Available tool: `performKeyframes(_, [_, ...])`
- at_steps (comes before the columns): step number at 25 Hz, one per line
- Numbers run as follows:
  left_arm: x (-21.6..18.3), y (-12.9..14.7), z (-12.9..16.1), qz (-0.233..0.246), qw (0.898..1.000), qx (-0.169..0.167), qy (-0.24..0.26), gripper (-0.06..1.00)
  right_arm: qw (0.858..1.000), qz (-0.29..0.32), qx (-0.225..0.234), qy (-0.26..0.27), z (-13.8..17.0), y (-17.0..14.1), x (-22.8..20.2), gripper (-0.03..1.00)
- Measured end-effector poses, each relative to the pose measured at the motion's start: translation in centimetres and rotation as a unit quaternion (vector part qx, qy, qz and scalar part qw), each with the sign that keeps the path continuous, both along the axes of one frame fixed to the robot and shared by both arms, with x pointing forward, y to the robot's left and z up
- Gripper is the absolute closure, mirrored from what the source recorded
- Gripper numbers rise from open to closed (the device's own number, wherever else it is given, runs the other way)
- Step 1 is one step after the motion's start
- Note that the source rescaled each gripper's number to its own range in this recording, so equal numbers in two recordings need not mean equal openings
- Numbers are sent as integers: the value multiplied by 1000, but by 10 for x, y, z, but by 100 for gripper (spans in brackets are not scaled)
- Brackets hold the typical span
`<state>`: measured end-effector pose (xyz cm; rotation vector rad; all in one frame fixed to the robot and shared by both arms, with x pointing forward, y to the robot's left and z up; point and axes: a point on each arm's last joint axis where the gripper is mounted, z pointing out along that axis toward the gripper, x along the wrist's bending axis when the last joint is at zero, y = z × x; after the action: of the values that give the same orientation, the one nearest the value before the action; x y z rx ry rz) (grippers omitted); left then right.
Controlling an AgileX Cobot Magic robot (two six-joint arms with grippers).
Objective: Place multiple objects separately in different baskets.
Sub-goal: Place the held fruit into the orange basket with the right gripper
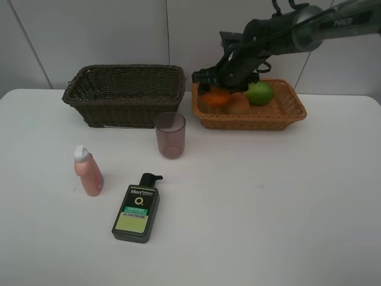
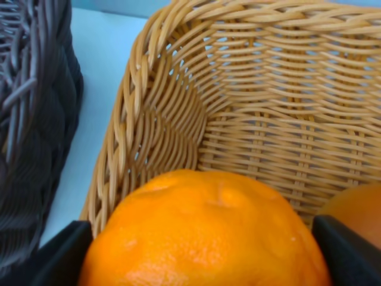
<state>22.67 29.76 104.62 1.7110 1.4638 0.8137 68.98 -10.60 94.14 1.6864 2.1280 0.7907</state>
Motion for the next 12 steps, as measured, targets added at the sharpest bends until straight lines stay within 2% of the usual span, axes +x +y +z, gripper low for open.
performKeyframes(1, [0,0,0,0,1000,0,0,-6,1000,0,0,0,0,0,0,51])
performKeyframes(4, [0,0,0,0,1000,0,0,-6,1000,0,2,-3,0,0,0,24])
performKeyframes(5, [0,0,0,0,1000,0,0,-6,1000,0,2,-3,0,0,0,19])
performKeyframes(7, [0,0,0,0,1000,0,0,-6,1000,0,1,-2,1,0,0,14])
performKeyframes(12, [0,0,0,0,1000,0,0,-6,1000,-1,-4,10,25,-4,-9,12])
